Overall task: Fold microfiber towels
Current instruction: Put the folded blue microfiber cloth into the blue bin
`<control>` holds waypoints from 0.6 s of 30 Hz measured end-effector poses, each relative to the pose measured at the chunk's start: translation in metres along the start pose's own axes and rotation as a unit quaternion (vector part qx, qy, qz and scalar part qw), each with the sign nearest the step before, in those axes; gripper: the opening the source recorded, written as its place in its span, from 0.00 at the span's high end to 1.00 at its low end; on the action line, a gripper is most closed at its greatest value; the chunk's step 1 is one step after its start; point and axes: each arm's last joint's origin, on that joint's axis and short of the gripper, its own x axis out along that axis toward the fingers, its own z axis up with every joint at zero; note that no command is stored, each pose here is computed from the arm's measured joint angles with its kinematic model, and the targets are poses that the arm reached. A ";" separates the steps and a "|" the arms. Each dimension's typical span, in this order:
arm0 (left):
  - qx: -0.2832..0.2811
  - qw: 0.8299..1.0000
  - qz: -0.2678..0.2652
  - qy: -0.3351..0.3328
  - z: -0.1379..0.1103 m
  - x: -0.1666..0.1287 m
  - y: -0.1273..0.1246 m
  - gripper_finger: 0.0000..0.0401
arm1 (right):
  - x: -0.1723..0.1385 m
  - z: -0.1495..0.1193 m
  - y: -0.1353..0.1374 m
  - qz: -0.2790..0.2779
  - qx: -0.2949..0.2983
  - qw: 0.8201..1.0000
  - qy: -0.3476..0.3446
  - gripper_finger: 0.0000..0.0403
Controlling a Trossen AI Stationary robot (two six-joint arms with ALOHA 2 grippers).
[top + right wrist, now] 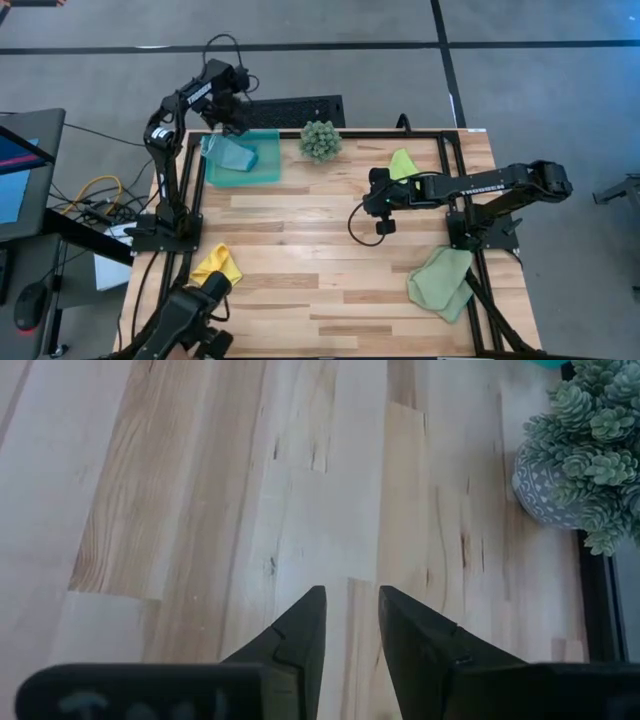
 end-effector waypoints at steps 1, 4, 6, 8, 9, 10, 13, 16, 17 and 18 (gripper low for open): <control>-0.005 1.000 -0.005 -0.013 0.001 -0.006 -0.003 0.46 | 0.000 0.000 0.000 0.000 0.000 1.000 0.000 0.71; 0.015 0.999 -0.029 -0.041 0.002 -0.022 -0.024 0.49 | 0.000 0.000 0.000 0.000 0.000 1.000 0.000 0.71; 0.043 0.997 -0.037 -0.054 0.001 -0.030 -0.040 0.53 | 0.000 0.000 0.000 0.000 0.000 1.000 0.000 0.71; 0.061 0.996 -0.035 -0.055 -0.001 -0.031 -0.056 0.60 | 0.000 0.000 0.000 0.000 0.000 1.000 0.000 0.71; 0.069 0.996 -0.033 -0.050 -0.002 -0.029 -0.064 0.63 | 0.000 0.000 0.000 0.000 0.000 1.000 0.000 0.71; 0.078 0.996 -0.032 -0.042 -0.003 -0.026 -0.070 0.68 | 0.000 0.000 0.000 0.000 0.000 1.000 0.000 0.71; 0.097 0.995 -0.034 -0.008 -0.007 -0.011 -0.085 0.82 | 0.000 0.000 0.000 0.000 0.000 1.000 0.000 0.71; 0.094 0.995 -0.025 0.031 -0.012 0.008 -0.089 0.95 | 0.000 0.000 0.000 0.000 0.000 1.000 0.000 0.71; 0.089 0.995 -0.021 0.044 -0.013 0.015 -0.090 0.97 | 0.000 0.000 0.000 0.000 0.000 1.000 0.000 0.71; 0.087 0.995 -0.016 0.055 -0.015 0.021 -0.090 0.98 | 0.000 0.000 0.000 0.000 0.000 1.000 0.000 0.71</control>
